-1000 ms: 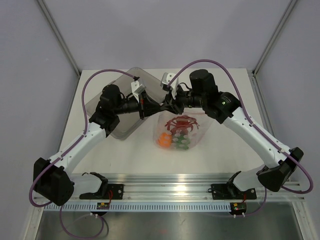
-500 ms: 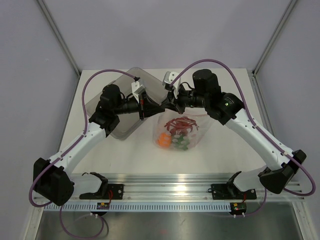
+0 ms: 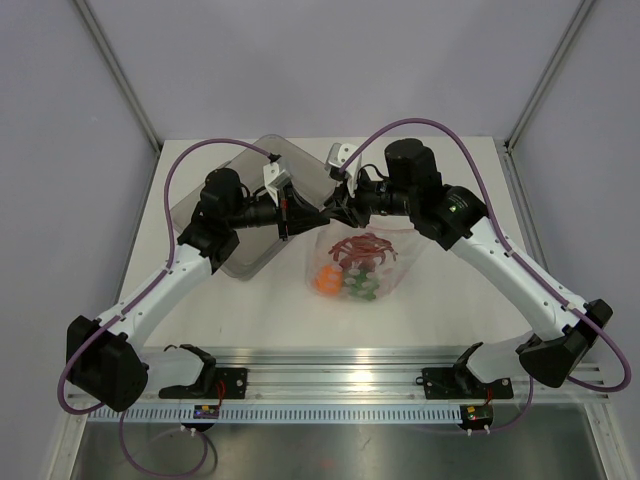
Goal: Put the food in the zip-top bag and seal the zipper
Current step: Zip the zipper food storage bag at the center of the board.
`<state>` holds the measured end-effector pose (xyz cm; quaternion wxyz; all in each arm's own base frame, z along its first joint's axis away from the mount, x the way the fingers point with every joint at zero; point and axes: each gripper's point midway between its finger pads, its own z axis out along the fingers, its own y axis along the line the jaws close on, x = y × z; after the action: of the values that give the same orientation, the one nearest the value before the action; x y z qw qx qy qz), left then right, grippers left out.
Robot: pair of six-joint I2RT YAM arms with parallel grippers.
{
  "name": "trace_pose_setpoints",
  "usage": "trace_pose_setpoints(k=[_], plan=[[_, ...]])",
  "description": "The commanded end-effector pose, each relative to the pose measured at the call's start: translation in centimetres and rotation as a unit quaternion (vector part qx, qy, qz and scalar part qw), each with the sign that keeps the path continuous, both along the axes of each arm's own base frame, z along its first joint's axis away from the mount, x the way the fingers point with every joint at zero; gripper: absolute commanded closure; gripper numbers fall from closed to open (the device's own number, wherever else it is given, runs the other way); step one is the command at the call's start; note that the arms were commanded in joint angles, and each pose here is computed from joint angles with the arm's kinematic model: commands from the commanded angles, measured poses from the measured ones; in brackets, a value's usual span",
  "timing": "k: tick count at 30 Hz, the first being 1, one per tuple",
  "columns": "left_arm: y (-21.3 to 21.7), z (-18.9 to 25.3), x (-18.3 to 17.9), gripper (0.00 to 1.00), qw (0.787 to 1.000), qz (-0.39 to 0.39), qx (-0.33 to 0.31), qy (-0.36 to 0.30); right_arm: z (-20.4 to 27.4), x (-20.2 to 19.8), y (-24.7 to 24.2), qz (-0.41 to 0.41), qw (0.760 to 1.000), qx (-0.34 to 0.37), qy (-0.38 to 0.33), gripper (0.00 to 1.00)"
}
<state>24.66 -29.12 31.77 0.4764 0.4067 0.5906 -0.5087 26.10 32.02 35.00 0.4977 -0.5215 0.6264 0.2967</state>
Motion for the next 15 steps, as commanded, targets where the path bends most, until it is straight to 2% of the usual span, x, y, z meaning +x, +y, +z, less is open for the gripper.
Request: trace_pose_setpoints(k=[1, 7, 12, 14, 15], plan=[[-0.21, 3.01, -0.44, 1.00, 0.998, -0.016, -0.021, -0.053, 0.73, 0.47, -0.21, -0.009, 1.000, 0.009, -0.010, 0.71], [-0.20, 2.99, -0.52, 1.00, 0.998, -0.018, -0.021, -0.053, 0.25, 0.52, 0.02, -0.002, 1.000, 0.005, -0.001, 0.68], [-0.23, 2.89, -0.47, 1.00, 0.998, -0.018, -0.021, -0.051, -0.13, 0.61, 0.10, 0.001, 1.000, 0.004, 0.006, 0.69], [-0.23, 2.89, -0.49, 1.00, 0.998, -0.018, -0.021, -0.051, -0.12, 0.61, 0.06, 0.003, 1.000, 0.004, 0.007, 0.76], [-0.23, 2.89, -0.49, 1.00, 0.998, -0.018, -0.020, -0.052, 0.00, 0.71, 0.02, 0.002, 1.000, 0.007, 0.005, 0.85]])
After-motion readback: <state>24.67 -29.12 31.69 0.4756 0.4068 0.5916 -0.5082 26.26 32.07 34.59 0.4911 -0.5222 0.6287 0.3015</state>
